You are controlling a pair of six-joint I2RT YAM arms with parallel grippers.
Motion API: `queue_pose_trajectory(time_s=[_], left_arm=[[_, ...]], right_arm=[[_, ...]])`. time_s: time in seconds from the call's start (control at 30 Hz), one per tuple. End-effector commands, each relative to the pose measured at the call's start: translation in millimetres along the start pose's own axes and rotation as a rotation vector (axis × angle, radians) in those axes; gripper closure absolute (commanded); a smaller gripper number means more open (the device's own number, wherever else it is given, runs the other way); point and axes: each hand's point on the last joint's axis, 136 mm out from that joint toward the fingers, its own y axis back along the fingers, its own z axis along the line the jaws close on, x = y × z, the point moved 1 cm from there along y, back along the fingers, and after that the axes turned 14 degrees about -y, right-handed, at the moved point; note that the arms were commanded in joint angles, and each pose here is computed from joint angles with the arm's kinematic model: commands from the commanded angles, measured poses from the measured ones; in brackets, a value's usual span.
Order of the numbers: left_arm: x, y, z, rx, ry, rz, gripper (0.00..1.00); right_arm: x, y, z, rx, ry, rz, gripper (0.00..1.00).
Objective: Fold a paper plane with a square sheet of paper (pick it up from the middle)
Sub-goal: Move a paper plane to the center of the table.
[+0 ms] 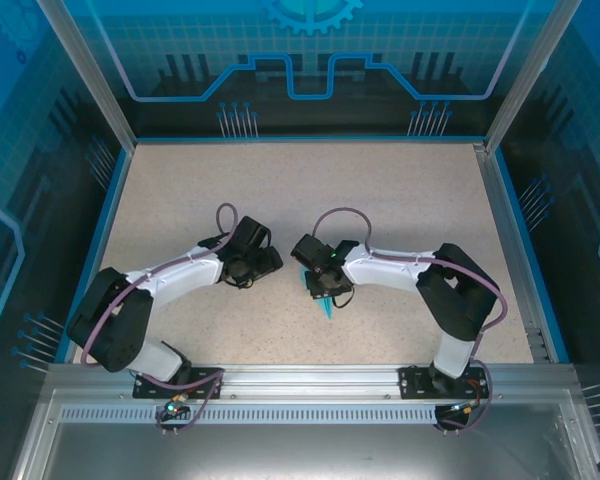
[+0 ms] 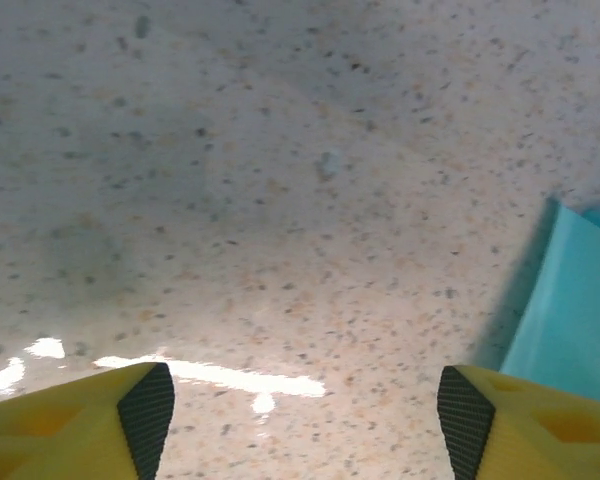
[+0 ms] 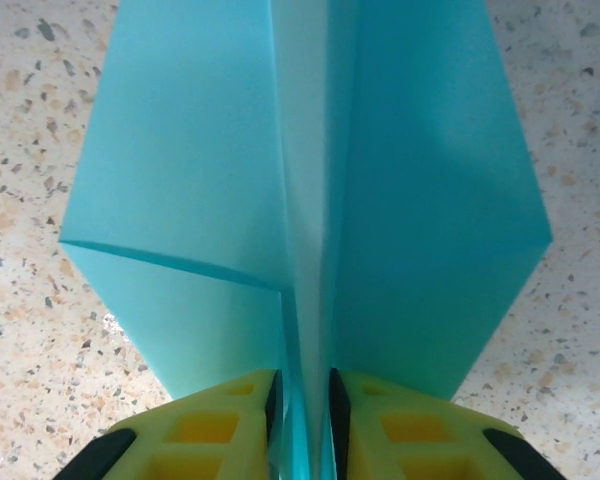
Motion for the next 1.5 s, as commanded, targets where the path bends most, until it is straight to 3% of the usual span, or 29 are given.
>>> queue_pose_trajectory(time_s=[0.0, 0.3, 0.53, 0.77, 1.13, 1.47], left_arm=[[-2, 9, 20, -0.083, 0.033, -0.032, 0.19], [-3, 16, 32, -0.136, 0.033, -0.057, 0.02], [-3, 20, 35, -0.145, 0.022, -0.061, 0.01], [-2, 24, 39, -0.157, 0.011, -0.065, 0.02], [4, 27, 42, -0.156, -0.015, -0.05, 0.02], [2, 29, 40, -0.148, -0.029, -0.052, 0.01]], right_arm=[[5, -2, 0, 0.049, -0.014, 0.003, 0.77], [7, -10, -4, 0.105, -0.035, 0.006, 0.8], [-2, 0, -3, 0.109, -0.052, -0.034, 0.88], [-39, 14, 5, 0.08, -0.067, -0.098, 0.91], [-98, -14, 6, 0.113, -0.095, -0.09, 0.91], [-103, -40, -2, 0.156, -0.106, -0.03, 0.85]])
